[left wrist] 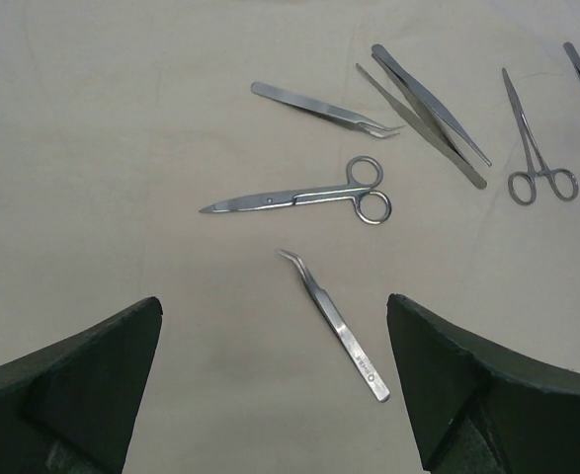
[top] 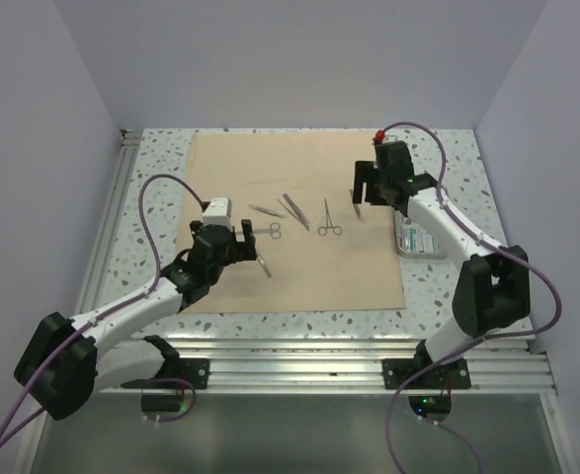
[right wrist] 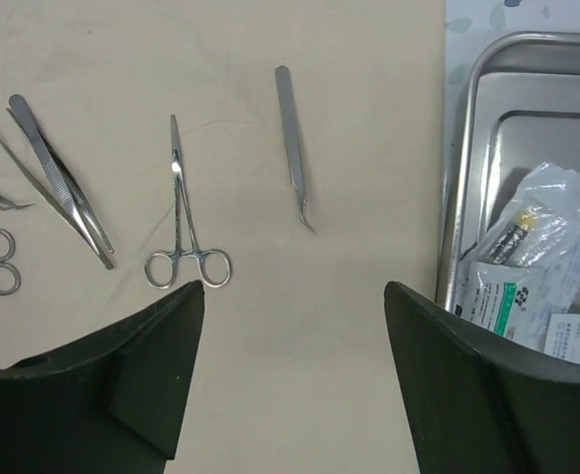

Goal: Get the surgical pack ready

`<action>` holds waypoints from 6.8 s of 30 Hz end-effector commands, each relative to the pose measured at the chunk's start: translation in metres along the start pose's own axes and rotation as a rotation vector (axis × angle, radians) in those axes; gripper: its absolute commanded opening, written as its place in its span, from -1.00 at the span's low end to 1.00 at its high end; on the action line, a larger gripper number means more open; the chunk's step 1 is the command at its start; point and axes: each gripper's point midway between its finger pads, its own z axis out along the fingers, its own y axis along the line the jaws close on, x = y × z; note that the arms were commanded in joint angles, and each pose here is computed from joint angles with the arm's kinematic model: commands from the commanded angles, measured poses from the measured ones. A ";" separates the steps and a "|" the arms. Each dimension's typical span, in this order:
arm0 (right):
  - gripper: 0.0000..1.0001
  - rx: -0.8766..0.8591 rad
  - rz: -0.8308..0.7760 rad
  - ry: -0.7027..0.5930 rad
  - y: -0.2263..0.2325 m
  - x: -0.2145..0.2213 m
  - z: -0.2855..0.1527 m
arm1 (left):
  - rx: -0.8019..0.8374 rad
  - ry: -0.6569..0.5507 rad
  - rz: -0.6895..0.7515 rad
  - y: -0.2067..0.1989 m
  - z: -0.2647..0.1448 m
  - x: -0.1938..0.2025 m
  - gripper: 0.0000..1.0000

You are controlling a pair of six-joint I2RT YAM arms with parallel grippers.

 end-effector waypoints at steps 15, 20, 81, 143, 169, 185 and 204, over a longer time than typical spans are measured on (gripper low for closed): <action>0.01 -0.046 -0.111 0.091 0.022 -0.004 0.098 | 0.170 -0.230 -0.135 -0.006 -0.029 -0.020 0.98; -0.05 -0.005 -0.125 0.137 0.013 0.009 0.120 | 0.167 -0.221 -0.127 -0.008 -0.026 -0.019 0.98; -1.00 0.207 -0.003 0.195 -0.126 0.048 0.064 | 0.212 -0.215 -0.135 -0.013 -0.032 -0.017 0.94; -0.09 -0.285 -0.363 0.159 0.176 0.043 0.116 | 0.191 -0.211 -0.105 -0.010 -0.031 -0.018 1.00; -0.78 -0.189 -0.311 0.010 0.152 -0.004 0.086 | 0.197 -0.205 -0.102 -0.012 -0.031 -0.017 1.00; -0.84 -0.012 -0.070 -0.069 -0.006 -0.053 0.043 | 0.211 -0.200 -0.102 -0.014 -0.032 -0.017 0.99; -0.88 0.205 0.114 0.175 -0.143 0.049 0.063 | 0.247 -0.187 -0.108 -0.021 -0.032 -0.014 0.99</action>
